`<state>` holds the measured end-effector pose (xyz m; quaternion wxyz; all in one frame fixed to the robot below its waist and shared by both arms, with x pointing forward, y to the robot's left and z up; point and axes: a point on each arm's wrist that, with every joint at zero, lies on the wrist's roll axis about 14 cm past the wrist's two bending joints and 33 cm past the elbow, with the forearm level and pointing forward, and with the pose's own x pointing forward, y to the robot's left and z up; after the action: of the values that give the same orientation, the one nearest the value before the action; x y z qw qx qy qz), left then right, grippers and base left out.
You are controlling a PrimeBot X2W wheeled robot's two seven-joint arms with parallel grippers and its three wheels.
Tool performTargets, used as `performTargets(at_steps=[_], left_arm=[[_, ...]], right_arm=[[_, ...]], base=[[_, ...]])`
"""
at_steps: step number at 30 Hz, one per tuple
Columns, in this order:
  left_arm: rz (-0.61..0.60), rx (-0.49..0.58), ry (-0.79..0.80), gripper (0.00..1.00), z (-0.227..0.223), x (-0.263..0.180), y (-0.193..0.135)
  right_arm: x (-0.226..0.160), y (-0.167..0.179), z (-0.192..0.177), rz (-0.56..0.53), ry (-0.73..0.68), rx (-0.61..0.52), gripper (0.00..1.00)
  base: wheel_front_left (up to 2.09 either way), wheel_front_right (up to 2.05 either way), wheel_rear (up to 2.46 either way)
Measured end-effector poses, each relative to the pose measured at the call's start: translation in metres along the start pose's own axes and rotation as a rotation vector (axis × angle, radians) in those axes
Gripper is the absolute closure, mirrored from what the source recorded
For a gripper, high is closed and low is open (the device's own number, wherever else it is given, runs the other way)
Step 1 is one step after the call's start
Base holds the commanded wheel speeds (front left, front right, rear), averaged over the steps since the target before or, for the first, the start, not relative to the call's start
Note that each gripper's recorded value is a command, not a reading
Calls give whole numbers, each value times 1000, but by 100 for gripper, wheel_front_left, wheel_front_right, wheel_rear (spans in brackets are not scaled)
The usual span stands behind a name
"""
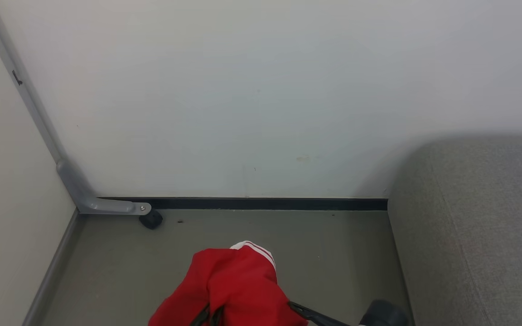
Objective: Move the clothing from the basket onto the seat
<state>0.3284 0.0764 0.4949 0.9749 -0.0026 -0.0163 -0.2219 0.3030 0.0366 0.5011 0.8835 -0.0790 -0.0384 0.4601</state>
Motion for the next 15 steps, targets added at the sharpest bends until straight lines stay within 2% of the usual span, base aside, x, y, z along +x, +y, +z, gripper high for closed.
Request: performTargets(at_steps=[15], left_arm=[[-60,3,-51,100,16,9,-20]], right_arm=[[9,5,-14,30,49,7,0]], base=[[0,0,0]])
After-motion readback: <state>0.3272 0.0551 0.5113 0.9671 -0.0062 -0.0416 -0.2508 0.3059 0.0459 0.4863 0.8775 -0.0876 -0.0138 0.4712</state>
